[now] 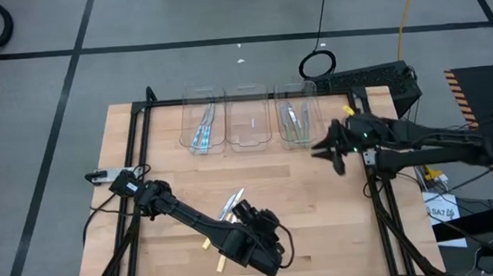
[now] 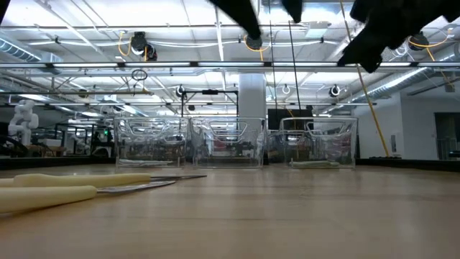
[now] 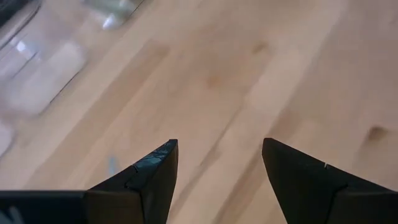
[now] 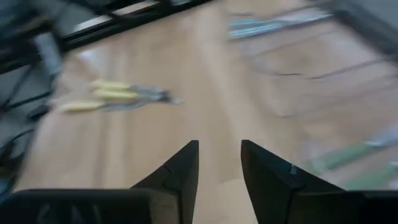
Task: Sort silverware by color (type)
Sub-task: Put the yellow knife into the middle transparent bin
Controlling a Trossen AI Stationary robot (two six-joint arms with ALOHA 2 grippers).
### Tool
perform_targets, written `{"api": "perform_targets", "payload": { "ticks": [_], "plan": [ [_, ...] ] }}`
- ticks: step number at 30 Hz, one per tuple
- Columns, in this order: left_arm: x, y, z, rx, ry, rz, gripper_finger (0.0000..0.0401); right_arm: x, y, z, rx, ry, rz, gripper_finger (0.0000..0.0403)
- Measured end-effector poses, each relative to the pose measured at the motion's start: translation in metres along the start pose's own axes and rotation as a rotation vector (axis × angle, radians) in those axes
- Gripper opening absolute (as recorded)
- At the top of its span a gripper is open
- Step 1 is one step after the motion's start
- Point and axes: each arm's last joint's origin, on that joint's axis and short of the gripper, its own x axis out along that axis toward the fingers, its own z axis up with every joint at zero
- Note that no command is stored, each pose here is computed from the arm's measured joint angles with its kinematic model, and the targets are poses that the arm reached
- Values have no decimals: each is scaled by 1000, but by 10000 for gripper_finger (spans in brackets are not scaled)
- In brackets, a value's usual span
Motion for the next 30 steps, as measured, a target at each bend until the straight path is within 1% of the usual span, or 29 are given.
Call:
{"api": "perform_targets", "payload": {
  "ticks": [3,7,9,12,15,18,23,26,30],
  "plan": [
    [-1,8,-6,-42,59,65,241,-3,16,-5,-54,21,92,116],
    [-1,20,-15,-107,140,172,241,0,32,-16,-130,48,141,116],
    [1,21,-19,-131,175,191,241,6,37,-28,-162,60,158,116],
    [5,20,-27,-124,221,200,241,17,40,-46,-195,62,195,116],
    [11,22,-34,-101,272,219,235,21,42,-51,-200,83,208,116],
    [19,24,-39,-65,297,247,212,21,42,-54,-167,117,208,116],
    [27,27,-44,2,319,272,154,20,46,-54,-141,111,232,116],
    [27,27,-44,60,338,260,128,20,48,-55,-136,118,243,116],
    [22,29,-42,113,357,232,111,20,50,-57,-139,126,255,116]
  ]
}}
